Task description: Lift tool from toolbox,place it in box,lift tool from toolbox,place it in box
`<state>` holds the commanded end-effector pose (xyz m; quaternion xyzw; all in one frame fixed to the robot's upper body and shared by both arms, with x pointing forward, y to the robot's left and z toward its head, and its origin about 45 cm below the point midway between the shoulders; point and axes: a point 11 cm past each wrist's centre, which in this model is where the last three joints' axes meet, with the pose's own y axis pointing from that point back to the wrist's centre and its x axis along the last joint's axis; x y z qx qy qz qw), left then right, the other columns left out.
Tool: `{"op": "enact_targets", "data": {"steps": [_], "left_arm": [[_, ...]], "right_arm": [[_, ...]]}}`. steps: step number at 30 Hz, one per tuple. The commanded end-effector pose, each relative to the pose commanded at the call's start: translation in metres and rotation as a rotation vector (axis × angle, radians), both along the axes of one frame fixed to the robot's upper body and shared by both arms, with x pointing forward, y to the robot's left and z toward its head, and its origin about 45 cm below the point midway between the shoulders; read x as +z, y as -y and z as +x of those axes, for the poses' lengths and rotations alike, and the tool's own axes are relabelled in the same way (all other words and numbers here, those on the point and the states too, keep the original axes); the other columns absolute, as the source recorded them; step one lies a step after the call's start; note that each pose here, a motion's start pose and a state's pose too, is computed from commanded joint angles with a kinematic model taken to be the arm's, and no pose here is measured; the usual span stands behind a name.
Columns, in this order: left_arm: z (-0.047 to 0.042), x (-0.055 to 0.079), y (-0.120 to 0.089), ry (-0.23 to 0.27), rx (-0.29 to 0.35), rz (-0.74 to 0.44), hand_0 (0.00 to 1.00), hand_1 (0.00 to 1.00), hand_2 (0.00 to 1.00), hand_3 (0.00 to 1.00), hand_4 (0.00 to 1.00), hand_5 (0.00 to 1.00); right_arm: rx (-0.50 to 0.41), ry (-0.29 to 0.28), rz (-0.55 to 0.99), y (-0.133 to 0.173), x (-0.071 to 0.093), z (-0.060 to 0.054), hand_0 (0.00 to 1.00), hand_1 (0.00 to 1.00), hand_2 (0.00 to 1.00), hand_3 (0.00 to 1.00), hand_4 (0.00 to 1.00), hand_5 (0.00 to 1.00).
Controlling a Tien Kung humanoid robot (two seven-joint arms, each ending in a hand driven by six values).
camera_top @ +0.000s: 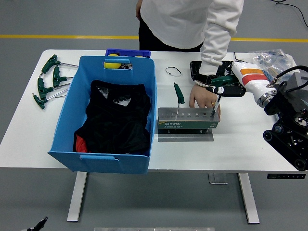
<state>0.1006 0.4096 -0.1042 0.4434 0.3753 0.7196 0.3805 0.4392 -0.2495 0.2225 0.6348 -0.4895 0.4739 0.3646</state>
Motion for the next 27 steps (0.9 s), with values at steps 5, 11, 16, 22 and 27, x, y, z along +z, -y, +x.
{"op": "enact_targets", "data": {"steps": [5, 11, 16, 22, 27], "left_arm": [[-0.0019, 0.0, 0.0, -0.005, -0.001, 0.001, 0.785, 0.806, 0.817, 0.726, 0.718, 0.585], [-0.0035, 0.0, -0.001, -0.009, -0.003, 0.002, 0.785, 0.806, 0.817, 0.726, 0.718, 0.585], [-0.0041, 0.0, -0.001, -0.008, -0.001, 0.002, 0.785, 0.806, 0.817, 0.726, 0.717, 0.585], [-0.004, 0.0, -0.002, -0.005, 0.003, 0.003, 0.785, 0.806, 0.816, 0.723, 0.717, 0.585], [-0.0048, 0.0, -0.003, -0.005, 0.007, 0.003, 0.784, 0.805, 0.815, 0.724, 0.717, 0.584]], "right_arm": [[-0.01, 0.072, 0.003, 0.003, 0.004, -0.001, 0.002, 0.002, 0.002, 0.002, 0.998, 0.561], [-0.01, 0.141, 0.024, 0.003, 0.016, -0.003, 0.002, 0.002, 0.002, 0.002, 0.998, 0.517], [-0.011, 0.176, 0.05, 0.004, 0.026, -0.003, 0.002, 0.002, 0.002, 0.002, 0.998, 0.433], [-0.004, 0.201, 0.067, 0.003, 0.04, -0.003, 0.002, 0.002, 0.002, 0.002, 0.84, 0.395], [0.016, 0.25, 0.082, 0.0, 0.062, -0.004, 0.002, 0.002, 0.002, 0.002, 0.693, 0.341]]}}
